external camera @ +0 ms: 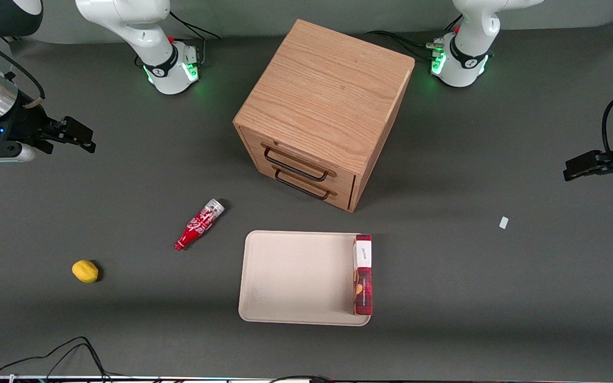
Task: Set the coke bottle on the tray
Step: 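Move the right gripper down toward the red Coca-Cola bottle lying on the table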
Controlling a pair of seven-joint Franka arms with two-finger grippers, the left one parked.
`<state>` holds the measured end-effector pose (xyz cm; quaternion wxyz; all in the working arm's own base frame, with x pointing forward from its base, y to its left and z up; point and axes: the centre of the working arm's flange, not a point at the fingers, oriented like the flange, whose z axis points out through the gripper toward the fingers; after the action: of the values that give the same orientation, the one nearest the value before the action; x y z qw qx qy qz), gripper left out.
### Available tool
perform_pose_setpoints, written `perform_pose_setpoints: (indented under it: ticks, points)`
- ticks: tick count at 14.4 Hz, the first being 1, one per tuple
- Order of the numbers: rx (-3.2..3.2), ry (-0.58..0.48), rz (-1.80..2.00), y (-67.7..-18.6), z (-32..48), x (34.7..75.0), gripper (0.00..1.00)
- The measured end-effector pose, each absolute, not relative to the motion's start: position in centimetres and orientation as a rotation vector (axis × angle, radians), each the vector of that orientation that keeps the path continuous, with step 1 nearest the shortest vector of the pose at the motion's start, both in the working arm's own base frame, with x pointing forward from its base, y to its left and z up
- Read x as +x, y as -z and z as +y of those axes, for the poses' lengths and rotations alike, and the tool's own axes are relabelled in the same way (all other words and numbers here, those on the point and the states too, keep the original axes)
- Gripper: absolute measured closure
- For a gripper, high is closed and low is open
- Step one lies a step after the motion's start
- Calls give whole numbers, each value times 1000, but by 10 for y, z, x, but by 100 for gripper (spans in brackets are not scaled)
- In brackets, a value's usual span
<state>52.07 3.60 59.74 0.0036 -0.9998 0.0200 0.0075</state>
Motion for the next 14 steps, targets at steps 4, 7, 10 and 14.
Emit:
perform_pose_setpoints:
  ticks: [4,7,10,14]
  points:
    - [-3134,-39,114,-599,41,519,0]
    - [-3136,-49,136,-595,49,520,0]
    - [-3136,-99,256,-575,77,528,0]
    - [-3088,-149,635,-515,135,554,0]
